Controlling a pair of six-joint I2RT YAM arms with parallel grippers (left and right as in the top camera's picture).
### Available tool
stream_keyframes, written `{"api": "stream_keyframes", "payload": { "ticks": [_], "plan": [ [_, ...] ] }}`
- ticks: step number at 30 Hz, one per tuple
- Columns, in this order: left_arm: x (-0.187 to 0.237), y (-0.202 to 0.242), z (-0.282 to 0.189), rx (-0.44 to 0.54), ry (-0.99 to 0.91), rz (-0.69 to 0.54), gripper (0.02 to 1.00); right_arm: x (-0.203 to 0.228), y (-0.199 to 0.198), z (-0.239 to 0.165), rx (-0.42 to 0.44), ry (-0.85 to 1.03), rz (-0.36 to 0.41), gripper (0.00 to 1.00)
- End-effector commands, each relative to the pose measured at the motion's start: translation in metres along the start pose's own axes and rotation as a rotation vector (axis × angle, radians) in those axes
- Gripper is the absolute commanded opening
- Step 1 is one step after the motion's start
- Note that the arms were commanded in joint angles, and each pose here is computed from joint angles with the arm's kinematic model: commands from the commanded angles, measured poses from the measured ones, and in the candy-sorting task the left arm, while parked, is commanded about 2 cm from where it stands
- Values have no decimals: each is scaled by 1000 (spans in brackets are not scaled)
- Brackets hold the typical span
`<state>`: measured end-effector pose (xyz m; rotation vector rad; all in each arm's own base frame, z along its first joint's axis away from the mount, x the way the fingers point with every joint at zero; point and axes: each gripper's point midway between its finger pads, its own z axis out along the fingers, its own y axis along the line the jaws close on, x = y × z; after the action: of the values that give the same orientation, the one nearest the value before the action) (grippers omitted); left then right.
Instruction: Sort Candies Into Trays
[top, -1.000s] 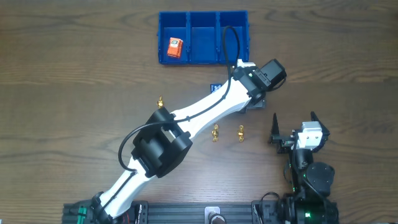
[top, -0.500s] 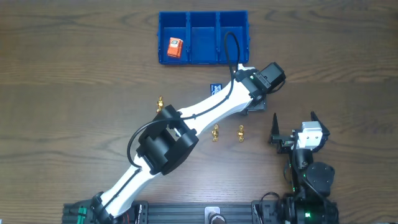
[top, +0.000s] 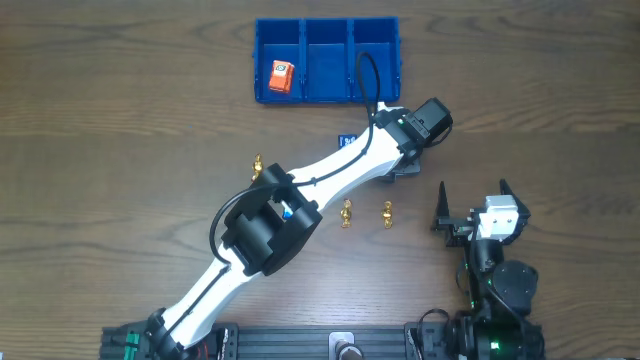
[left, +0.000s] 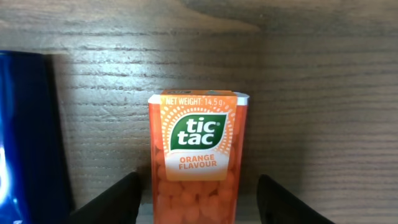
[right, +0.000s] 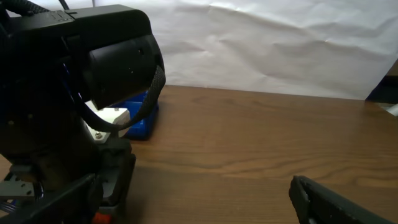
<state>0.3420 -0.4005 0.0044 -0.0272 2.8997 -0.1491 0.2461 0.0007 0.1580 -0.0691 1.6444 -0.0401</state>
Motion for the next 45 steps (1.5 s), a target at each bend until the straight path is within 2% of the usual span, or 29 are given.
{"api": "stream_keyframes", "payload": {
  "ticks": [1,9,15,21,25,29,32,35,42,45],
  "plan": [
    [3,5,16,-16,21,-16,511,1,2,0,-9,0,-13,998],
    [1,3,16,-10,16,-16,358,1,2,0,-9,0,-13,998],
    [-6,2,6,-4,-11,-20,345,1,2,0,-9,0,-13,998],
    [-64,17,-85,22,-217,-6,354,1,2,0,-9,0,-13,998],
    [-121,64,-170,39,-378,-54,351,1,2,0,-9,0,-13,998],
    [-169,132,-215,41,-460,-149,356,1,2,0,-9,0,-13,998],
    [-191,174,-217,33,-455,-196,351,1,2,0,-9,0,-13,998],
    [-200,195,-205,-1,-440,-182,356,1,2,0,-9,0,-13,998],
    [-208,194,-157,-50,-390,-33,391,1,2,0,-9,0,-13,998],
    [-206,200,-131,-79,-339,-8,389,1,2,0,-9,0,-13,998]
  ]
}}
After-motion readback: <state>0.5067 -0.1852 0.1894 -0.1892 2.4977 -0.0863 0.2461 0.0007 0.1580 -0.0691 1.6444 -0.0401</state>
